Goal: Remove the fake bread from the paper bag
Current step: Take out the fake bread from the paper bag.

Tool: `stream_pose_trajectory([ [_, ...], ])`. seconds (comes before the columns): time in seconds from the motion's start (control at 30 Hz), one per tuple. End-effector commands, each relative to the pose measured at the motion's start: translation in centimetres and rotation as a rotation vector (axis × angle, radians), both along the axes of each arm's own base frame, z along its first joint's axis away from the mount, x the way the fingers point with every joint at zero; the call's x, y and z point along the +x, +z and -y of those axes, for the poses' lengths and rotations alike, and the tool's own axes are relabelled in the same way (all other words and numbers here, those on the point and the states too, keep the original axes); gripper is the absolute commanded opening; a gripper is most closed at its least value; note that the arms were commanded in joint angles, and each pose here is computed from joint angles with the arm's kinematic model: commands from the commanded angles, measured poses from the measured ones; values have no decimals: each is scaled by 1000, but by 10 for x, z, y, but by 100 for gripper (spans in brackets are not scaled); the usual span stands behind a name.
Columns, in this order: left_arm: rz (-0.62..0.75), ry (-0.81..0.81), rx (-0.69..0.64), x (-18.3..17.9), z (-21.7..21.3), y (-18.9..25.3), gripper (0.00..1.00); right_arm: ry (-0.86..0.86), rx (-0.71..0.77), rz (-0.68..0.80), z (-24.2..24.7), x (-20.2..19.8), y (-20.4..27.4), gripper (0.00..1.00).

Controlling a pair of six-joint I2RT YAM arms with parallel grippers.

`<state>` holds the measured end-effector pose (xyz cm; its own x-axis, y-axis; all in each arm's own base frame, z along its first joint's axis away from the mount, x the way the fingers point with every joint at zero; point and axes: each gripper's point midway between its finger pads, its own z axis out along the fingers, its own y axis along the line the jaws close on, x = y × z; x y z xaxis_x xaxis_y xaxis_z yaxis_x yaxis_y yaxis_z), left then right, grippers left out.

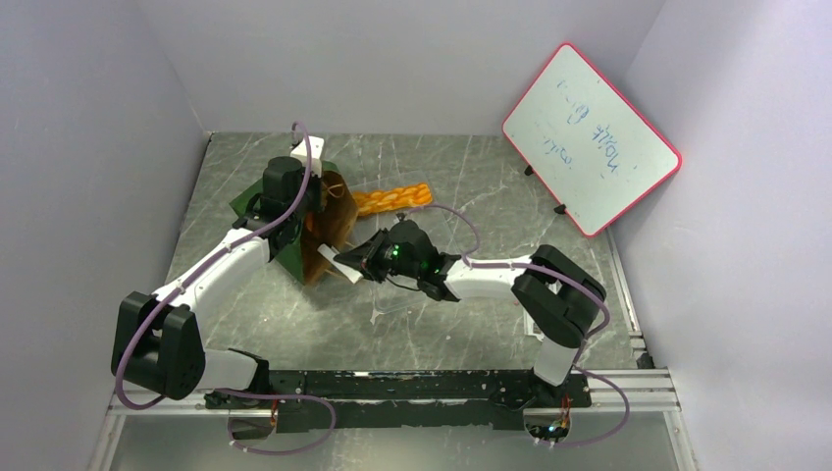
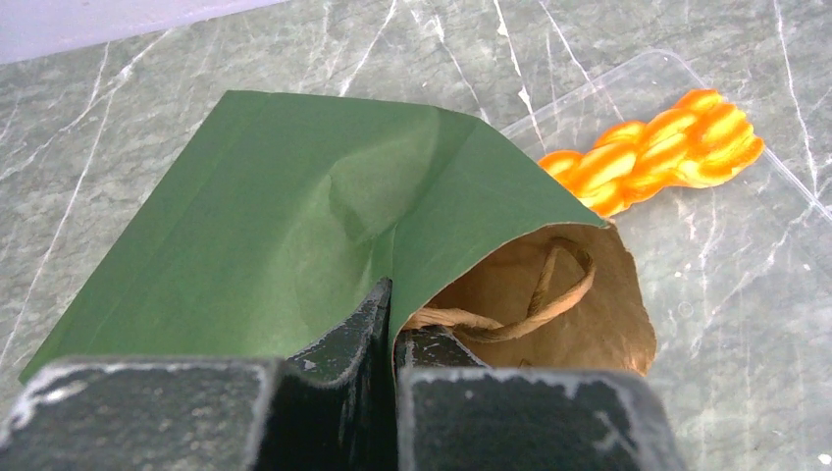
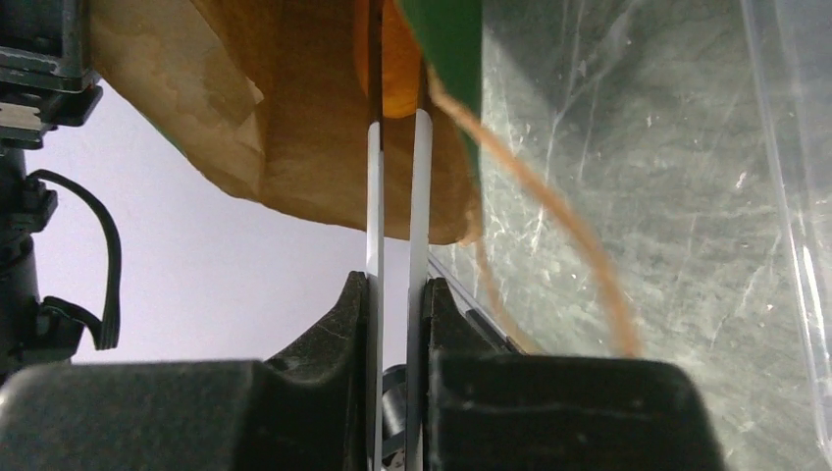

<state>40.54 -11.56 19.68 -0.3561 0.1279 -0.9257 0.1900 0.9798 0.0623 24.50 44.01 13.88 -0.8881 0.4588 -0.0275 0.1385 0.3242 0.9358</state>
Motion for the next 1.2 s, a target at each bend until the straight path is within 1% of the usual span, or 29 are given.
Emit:
stream_pose_trajectory([
  [0.0, 54, 3, -41, 6, 2, 18, 7, -27, 48, 66, 3, 5, 26, 0],
  [0.27, 39, 27, -23, 12, -1, 9, 7, -17, 35, 70, 17, -7, 29, 0],
  [0.5, 32, 52, 9, 18, -6, 1, 7, -2, 20, 70, 39, -24, 33, 0],
  [0.77, 26, 68, 13, 21, -9, -4, 7, 4, -8, 83, 62, -37, 40, 0],
  [1.17, 23, 81, 25, 22, -16, -2, 7, 11, -44, 92, 78, -47, 44, 0],
])
